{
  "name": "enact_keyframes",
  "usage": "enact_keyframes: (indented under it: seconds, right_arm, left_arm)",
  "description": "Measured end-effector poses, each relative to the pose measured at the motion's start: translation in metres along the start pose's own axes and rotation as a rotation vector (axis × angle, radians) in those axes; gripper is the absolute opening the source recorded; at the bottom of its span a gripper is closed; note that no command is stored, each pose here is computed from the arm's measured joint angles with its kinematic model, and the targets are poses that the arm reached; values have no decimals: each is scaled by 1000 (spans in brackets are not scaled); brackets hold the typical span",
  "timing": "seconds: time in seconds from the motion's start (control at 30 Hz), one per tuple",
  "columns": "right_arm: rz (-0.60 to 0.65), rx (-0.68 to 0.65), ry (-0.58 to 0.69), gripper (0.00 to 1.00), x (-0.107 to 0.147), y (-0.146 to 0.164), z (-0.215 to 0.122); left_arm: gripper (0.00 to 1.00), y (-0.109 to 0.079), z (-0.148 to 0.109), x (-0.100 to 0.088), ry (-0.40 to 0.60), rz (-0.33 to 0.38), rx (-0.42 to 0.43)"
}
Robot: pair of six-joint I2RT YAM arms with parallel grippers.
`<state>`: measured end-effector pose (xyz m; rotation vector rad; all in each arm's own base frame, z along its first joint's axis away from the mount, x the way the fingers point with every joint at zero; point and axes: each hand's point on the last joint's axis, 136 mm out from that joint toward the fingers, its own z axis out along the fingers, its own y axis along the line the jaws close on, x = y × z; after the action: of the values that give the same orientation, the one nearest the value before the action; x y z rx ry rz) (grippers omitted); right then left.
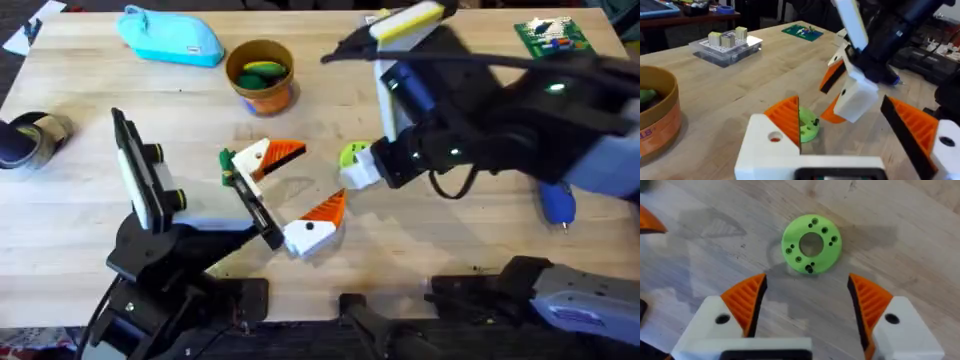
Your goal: Pick up the gripper from the table and insert it into the empty holder that is missing its gripper. Then pick up a screw, insert it into the mounting hole, and use the screwdriver to tighten it. Finally, clean up the table by picking up the vegetable and placing it into the bucket.
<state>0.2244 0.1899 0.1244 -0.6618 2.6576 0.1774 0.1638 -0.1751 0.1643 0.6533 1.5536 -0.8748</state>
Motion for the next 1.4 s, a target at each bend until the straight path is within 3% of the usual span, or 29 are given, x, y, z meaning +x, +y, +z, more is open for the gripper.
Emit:
enact_keyframes:
  seconds: [0.07, 0.17, 0.23, 0.3, 0.43, 0.7, 0.97, 1.17, 1.27, 1.4]
  right_arm:
    - [-5, 10, 42, 899, 7, 0, 12]
    - [-5, 23, 94, 721, 13, 0, 27]
    - [-4, 27, 111, 519, 14, 0, 36]
    - [-4, 31, 123, 389, 14, 1, 43]
    - [-2, 33, 131, 331, 13, 2, 53]
    - [-3, 38, 148, 327, 15, 1, 58]
    - [-7, 48, 188, 259, 22, 0, 68]
    - [-7, 55, 188, 137, 22, -1, 68]
    - [-6, 57, 188, 13, 22, -1, 68]
    - [-7, 60, 188, 8, 22, -1, 68]
  left_arm:
    - [986, 0, 0, 0, 0, 0, 0]
    - [986, 0, 0, 0, 0, 0, 0]
    - [986, 0, 0, 0, 0, 0, 0]
    - [986, 0, 0, 0, 0, 0, 0]
    - [986, 0, 0, 0, 0, 0, 0]
    - [986, 0, 0, 0, 0, 0, 0]
    - [987, 0, 0, 0, 0, 0, 0]
    - [987, 0, 0, 0, 0, 0, 0]
    - [987, 0, 0, 0, 0, 0, 0]
    - [987, 0, 0, 0, 0, 0, 0]
